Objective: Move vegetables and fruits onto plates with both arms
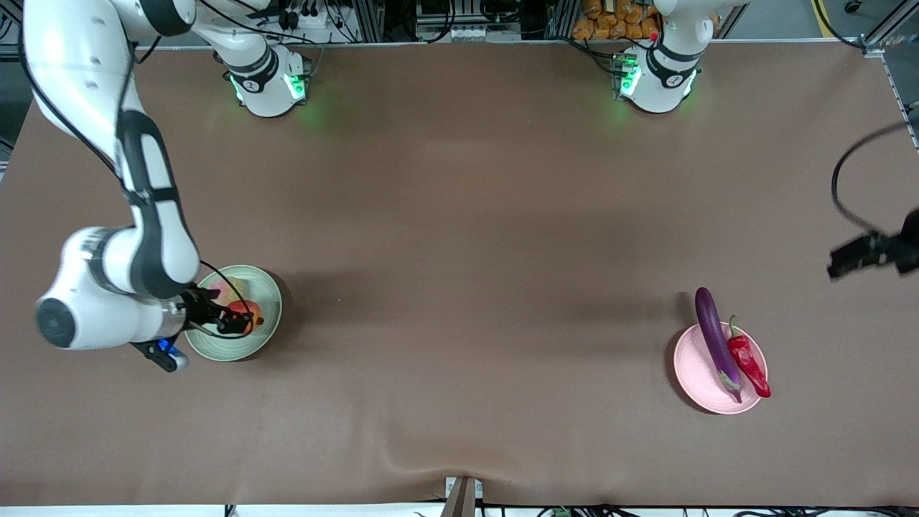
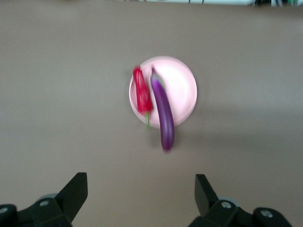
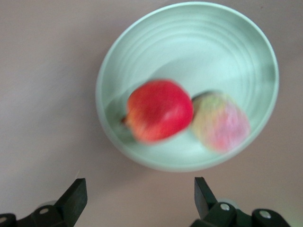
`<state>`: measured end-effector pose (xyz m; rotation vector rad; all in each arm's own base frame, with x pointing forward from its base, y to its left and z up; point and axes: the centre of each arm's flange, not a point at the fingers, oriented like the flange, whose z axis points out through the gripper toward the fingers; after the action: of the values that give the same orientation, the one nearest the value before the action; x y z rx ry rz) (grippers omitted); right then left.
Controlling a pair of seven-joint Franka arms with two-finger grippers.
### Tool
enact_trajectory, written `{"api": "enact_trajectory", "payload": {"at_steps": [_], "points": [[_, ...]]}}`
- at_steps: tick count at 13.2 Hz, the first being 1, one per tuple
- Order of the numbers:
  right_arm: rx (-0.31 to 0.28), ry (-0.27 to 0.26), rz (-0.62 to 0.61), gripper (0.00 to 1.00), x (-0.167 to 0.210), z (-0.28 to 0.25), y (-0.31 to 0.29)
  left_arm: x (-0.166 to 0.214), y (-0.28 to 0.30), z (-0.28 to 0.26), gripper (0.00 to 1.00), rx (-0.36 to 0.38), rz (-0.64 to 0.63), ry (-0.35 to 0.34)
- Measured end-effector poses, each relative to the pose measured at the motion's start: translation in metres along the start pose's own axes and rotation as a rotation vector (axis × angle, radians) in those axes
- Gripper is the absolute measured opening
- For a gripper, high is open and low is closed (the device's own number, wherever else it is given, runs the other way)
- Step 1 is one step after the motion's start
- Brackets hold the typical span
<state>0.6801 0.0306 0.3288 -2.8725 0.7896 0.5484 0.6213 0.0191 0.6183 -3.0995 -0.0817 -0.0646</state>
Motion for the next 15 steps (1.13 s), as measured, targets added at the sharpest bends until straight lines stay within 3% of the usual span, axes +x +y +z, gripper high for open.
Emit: {"api": "enact_trajectory", "payload": {"at_steps": [3, 6, 9, 10, 13, 15], "points": [[0.009, 0.002, -0.080, 1.00, -0.044, -0.093, -0.010, -0.045, 0.010, -0.047, 1.00, -0.020, 0.004, -0.024], [-0.004, 0.002, -0.208, 1.00, -0.088, -0.167, -0.011, -0.062, 0.016, -0.048, 1.00, -0.034, 0.007, -0.040], [-0.017, 0.121, -0.294, 1.00, -0.151, -0.245, 0.004, -0.067, 0.025, -0.037, 1.00, -0.039, 0.019, -0.054], [-0.038, 0.163, -0.345, 1.00, -0.175, -0.265, 0.008, -0.071, 0.033, -0.035, 1.00, -0.035, 0.031, -0.054], [-0.194, 0.238, -0.626, 1.00, -0.216, -0.297, 0.025, -0.086, 0.050, -0.036, 1.00, -0.030, 0.062, -0.060], [-0.224, 0.257, -0.694, 1.00, -0.223, -0.306, 0.035, -0.092, 0.050, -0.039, 1.00, -0.031, 0.064, -0.060]]}}
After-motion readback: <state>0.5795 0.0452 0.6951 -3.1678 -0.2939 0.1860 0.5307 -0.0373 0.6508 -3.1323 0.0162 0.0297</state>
